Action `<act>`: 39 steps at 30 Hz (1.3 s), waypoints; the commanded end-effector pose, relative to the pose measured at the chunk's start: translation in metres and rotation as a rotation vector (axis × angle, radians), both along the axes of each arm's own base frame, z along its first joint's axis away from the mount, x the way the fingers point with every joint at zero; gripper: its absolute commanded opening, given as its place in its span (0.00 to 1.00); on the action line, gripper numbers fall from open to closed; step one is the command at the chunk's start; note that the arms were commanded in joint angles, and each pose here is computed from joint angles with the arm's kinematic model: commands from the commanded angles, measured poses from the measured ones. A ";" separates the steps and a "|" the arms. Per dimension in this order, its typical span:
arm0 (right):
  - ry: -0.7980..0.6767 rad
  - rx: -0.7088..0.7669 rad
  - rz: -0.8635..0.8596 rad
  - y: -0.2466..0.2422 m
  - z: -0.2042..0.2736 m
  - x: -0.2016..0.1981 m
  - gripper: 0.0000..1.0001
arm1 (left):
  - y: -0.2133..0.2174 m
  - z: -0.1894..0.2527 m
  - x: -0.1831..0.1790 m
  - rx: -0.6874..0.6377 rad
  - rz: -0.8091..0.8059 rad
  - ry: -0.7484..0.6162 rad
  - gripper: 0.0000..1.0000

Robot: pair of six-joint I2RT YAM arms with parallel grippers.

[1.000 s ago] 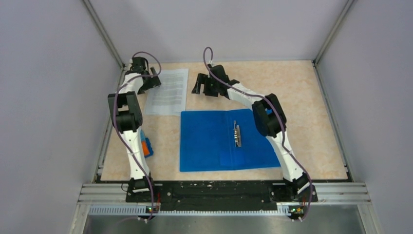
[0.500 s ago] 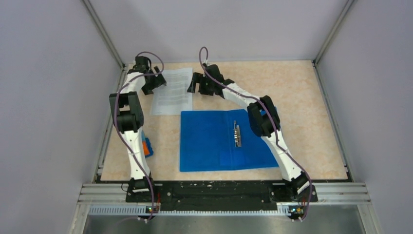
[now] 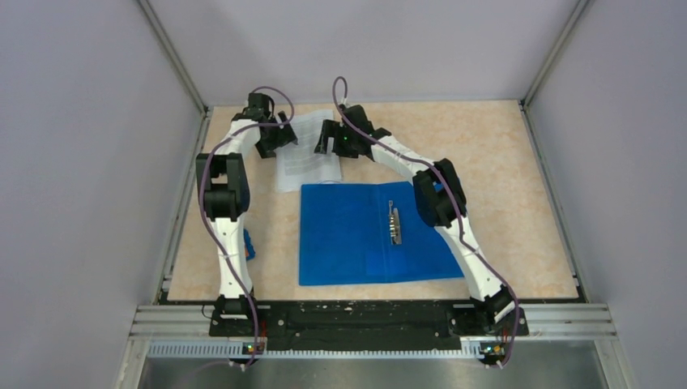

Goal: Put the files into the folder

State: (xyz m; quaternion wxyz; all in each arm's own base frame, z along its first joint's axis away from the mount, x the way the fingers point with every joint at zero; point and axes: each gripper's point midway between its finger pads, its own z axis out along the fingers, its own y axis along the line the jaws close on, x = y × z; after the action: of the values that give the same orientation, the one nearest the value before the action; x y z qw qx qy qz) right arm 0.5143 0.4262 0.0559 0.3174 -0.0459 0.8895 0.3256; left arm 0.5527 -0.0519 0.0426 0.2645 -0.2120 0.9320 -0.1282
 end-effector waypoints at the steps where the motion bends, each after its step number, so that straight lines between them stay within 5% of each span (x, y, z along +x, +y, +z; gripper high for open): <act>1: 0.091 -0.042 0.022 -0.004 -0.030 -0.010 0.89 | -0.034 -0.027 -0.040 -0.083 -0.041 0.176 0.88; 30: 0.250 0.473 0.188 0.045 -0.003 -0.005 0.86 | -0.059 -0.016 0.008 -0.279 -0.135 0.085 0.84; 35: 0.250 0.507 0.191 0.044 0.001 -0.002 0.77 | -0.069 -0.012 0.013 -0.343 -0.153 0.066 0.83; 39: 0.248 0.533 0.192 0.041 0.007 0.002 0.55 | -0.076 -0.006 0.017 -0.395 -0.171 0.041 0.81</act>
State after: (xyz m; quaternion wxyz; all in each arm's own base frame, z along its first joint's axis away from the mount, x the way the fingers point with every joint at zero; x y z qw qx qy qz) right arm 0.5157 0.4626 0.0615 0.1803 -0.0022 0.8079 0.5611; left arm 0.5684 -0.1150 0.0543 0.2047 -0.1862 0.9146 -0.2948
